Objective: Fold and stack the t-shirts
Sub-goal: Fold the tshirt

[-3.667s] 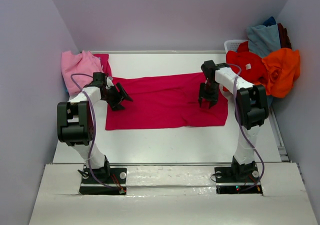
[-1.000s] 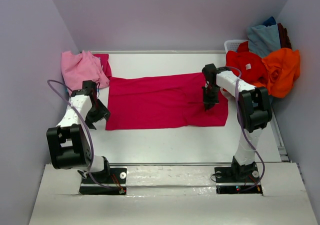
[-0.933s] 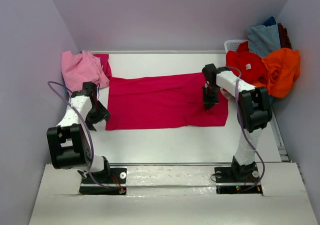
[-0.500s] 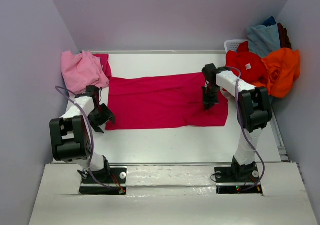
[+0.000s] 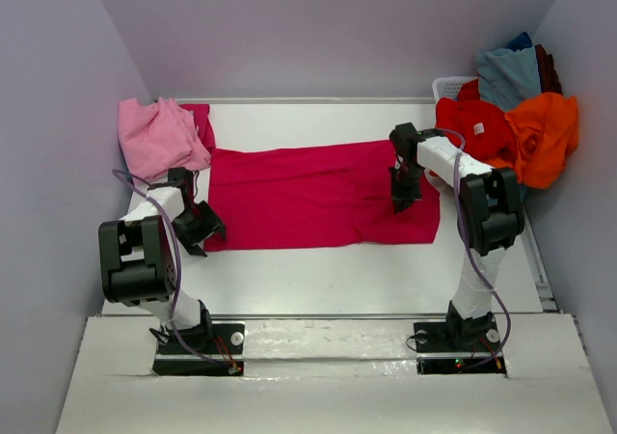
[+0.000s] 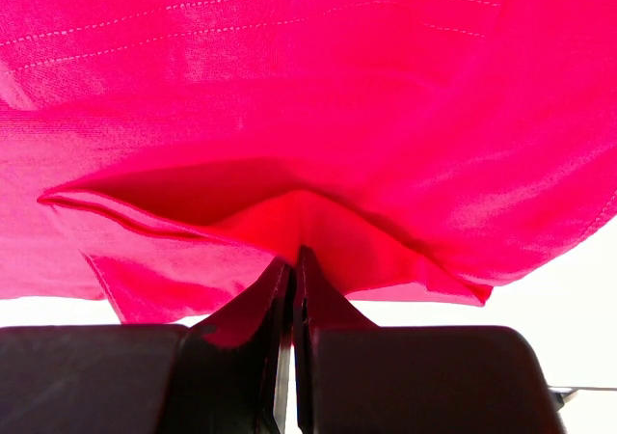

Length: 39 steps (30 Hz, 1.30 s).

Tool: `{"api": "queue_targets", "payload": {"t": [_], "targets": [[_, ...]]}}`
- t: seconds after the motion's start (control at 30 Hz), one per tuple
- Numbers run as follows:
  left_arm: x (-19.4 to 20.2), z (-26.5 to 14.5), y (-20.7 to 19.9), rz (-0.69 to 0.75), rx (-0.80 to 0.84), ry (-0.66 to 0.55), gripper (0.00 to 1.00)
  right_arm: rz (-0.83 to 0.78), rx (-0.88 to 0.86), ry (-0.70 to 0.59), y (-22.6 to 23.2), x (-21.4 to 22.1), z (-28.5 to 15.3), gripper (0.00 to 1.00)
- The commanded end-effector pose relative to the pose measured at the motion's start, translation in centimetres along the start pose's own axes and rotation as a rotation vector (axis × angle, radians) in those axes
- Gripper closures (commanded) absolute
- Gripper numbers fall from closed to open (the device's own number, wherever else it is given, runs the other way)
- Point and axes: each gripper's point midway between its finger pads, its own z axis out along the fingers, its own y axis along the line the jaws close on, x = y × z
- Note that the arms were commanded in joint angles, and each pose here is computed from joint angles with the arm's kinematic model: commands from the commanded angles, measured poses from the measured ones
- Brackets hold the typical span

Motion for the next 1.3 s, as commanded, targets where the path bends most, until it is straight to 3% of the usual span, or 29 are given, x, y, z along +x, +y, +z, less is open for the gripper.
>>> {"api": "queue_targets", "payload": {"t": [0.0, 0.33, 0.57, 0.9, 1.27], "targets": [[0.8, 0.5, 0.3, -0.028, 0.017, 0.030, 0.28, -0.010, -0.021, -0.056, 0.3, -0.9, -1.4, 0.93], [1.0, 0.0, 0.1, -0.045, 0.028, 0.023, 0.42, -0.008, -0.017, -0.053, 0.2, -0.7, -1.1, 0.93], [1.0, -0.3, 0.1, -0.050, 0.029, 0.020, 0.72, -0.008, -0.013, -0.053, 0.1, -0.8, -1.1, 0.93], [0.2, -1.0, -0.3, -0.041, 0.038, -0.007, 0.94, -0.005, -0.010, -0.054, 0.0, -0.6, -1.3, 0.93], [-1.7, -2.8, -1.3, -0.011, 0.072, -0.085, 0.94, 0.021, -0.010, -0.109, 0.0, -1.1, -3.5, 0.93]]}}
